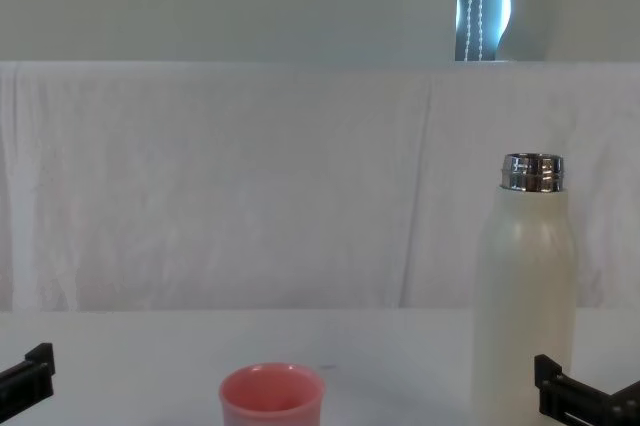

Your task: Grasp the thermos with one hand and pour water into the cup lid.

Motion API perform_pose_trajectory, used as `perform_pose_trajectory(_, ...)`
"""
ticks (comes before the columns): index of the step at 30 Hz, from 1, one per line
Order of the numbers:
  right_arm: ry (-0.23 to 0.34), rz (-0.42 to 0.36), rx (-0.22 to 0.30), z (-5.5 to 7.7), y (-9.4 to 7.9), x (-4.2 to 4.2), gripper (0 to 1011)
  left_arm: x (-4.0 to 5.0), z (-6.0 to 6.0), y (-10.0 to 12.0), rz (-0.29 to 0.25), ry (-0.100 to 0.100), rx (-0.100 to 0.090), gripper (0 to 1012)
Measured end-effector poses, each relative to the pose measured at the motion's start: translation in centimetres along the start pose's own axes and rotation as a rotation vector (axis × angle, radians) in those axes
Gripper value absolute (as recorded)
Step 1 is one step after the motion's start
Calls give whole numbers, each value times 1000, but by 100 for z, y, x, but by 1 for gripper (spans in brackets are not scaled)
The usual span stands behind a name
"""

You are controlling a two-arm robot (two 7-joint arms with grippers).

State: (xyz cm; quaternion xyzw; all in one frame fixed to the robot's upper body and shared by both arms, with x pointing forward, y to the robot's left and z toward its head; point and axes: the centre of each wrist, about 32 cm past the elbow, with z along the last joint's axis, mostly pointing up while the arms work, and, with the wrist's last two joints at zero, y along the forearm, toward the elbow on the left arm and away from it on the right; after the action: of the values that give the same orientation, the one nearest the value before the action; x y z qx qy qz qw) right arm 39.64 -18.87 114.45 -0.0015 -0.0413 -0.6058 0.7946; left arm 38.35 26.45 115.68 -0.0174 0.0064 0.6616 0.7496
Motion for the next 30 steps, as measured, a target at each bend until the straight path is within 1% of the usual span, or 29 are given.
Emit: perform_pose_trajectory(30, 0, 0, 0, 0, 0, 0, 1000, 0, 0, 0, 0, 0, 0, 1001)
